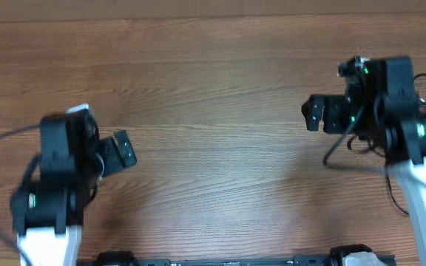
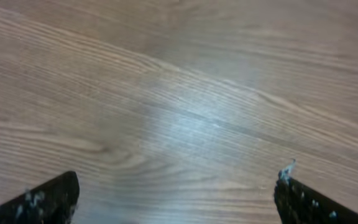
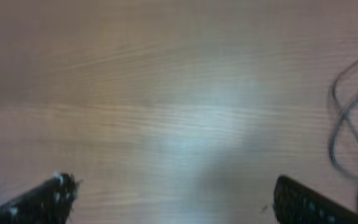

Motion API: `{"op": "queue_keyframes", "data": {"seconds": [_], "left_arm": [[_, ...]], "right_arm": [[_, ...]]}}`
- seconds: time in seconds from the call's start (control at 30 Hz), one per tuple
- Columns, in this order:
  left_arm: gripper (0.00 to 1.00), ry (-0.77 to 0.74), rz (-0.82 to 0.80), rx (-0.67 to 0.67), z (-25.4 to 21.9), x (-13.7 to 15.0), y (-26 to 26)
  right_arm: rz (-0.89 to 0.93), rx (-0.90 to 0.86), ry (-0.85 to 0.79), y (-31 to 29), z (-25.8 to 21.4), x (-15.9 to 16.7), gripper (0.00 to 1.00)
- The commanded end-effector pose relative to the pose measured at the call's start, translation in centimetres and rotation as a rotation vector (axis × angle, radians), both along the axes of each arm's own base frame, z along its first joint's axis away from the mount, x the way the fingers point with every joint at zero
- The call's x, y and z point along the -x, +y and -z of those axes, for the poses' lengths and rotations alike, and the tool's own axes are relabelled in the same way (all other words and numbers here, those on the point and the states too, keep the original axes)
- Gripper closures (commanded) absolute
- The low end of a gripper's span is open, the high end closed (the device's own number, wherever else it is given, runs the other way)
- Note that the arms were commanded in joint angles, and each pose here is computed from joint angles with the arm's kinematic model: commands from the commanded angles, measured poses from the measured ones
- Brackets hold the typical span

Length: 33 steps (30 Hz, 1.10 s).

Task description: Untangle cables

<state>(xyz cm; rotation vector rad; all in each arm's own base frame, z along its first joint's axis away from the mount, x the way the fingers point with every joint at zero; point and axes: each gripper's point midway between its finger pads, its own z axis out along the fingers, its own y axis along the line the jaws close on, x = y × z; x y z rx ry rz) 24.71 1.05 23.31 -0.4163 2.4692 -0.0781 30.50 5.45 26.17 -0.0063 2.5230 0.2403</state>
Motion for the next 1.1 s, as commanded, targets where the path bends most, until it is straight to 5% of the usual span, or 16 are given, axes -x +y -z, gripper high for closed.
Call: {"op": "queue_keyframes", "data": {"seconds": [0.0,0.27,1.07], "left_arm": [[0.00,-0.143,0.019,-0.022,-0.5,2.3,0.0],[0.00,-0.207,0.019,-0.024,-1.1,4.2,-0.1],[0.00,-0.204,0.019,-0.024,-1.1,4.1,-0.1]], "right_arm": [[0.028,0.009,-0.134,-1.0,0.2,2.6,0.00],[0.057,0.012,-0.323,-2.1,-2.8,6.4,0.00],[0.079,0.076,-0.355,-3.2,-2.9,6.5,0.00]]}}
